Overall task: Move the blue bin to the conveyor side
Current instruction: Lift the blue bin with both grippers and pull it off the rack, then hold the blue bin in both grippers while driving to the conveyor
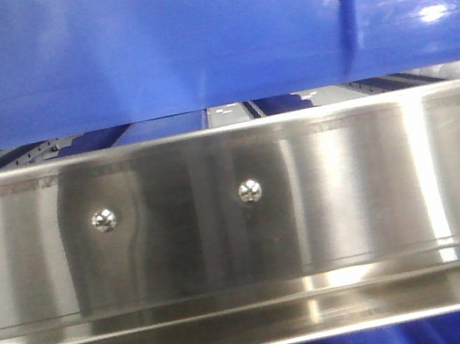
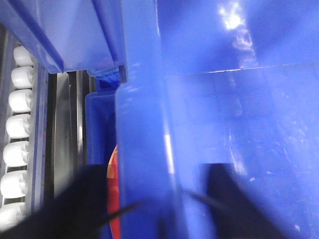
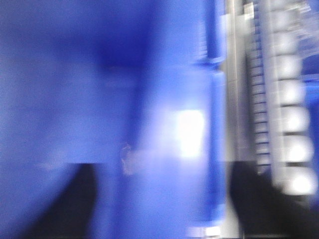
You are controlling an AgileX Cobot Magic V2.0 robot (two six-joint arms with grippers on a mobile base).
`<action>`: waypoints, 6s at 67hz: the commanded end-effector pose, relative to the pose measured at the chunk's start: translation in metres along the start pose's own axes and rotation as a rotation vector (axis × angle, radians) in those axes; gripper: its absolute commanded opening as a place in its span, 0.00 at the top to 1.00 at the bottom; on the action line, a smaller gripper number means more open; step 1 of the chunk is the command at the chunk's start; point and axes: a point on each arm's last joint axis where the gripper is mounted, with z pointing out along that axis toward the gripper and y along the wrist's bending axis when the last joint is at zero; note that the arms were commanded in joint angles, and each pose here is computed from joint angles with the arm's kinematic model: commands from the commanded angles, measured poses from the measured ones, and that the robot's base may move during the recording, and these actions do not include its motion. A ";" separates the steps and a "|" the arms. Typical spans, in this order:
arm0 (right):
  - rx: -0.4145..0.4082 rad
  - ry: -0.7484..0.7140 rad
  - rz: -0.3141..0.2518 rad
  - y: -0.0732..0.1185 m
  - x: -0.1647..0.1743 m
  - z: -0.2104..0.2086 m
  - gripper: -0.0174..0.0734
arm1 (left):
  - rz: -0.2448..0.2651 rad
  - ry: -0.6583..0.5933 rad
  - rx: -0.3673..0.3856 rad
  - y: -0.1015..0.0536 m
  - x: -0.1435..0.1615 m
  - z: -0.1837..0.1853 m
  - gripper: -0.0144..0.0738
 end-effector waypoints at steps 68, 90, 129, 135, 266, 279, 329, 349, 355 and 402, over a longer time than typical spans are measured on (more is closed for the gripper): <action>-0.044 -0.470 -0.004 0.004 0.017 -0.133 0.89 | -0.016 -0.398 0.005 0.008 0.016 -0.122 0.86; 0.013 -0.491 -0.030 -0.001 0.023 -0.119 0.89 | -0.012 -0.487 0.013 0.007 0.034 -0.114 0.86; 0.006 -0.565 -0.034 -0.003 0.035 -0.109 0.89 | -0.003 -0.554 0.015 0.006 0.061 -0.102 0.86; 0.003 -0.595 -0.034 -0.003 0.040 -0.122 0.89 | -0.004 -0.571 0.015 0.007 0.063 -0.109 0.86; -0.005 -0.699 -0.034 -0.004 0.068 -0.172 0.89 | -0.010 -0.707 0.007 0.011 0.092 -0.165 0.86; -0.005 -0.699 -0.034 -0.004 0.068 -0.172 0.89 | -0.010 -0.707 0.007 0.011 0.092 -0.165 0.86; -0.005 -0.699 -0.034 -0.004 0.068 -0.172 0.89 | -0.010 -0.707 0.007 0.011 0.092 -0.165 0.86; -0.005 -0.699 -0.034 -0.004 0.068 -0.172 0.89 | -0.010 -0.707 0.007 0.011 0.092 -0.165 0.86; -0.005 -0.699 -0.034 -0.004 0.068 -0.172 0.89 | -0.010 -0.707 0.007 0.011 0.092 -0.165 0.86; -0.005 -0.699 -0.034 -0.004 0.068 -0.172 0.89 | -0.010 -0.707 0.007 0.011 0.092 -0.165 0.86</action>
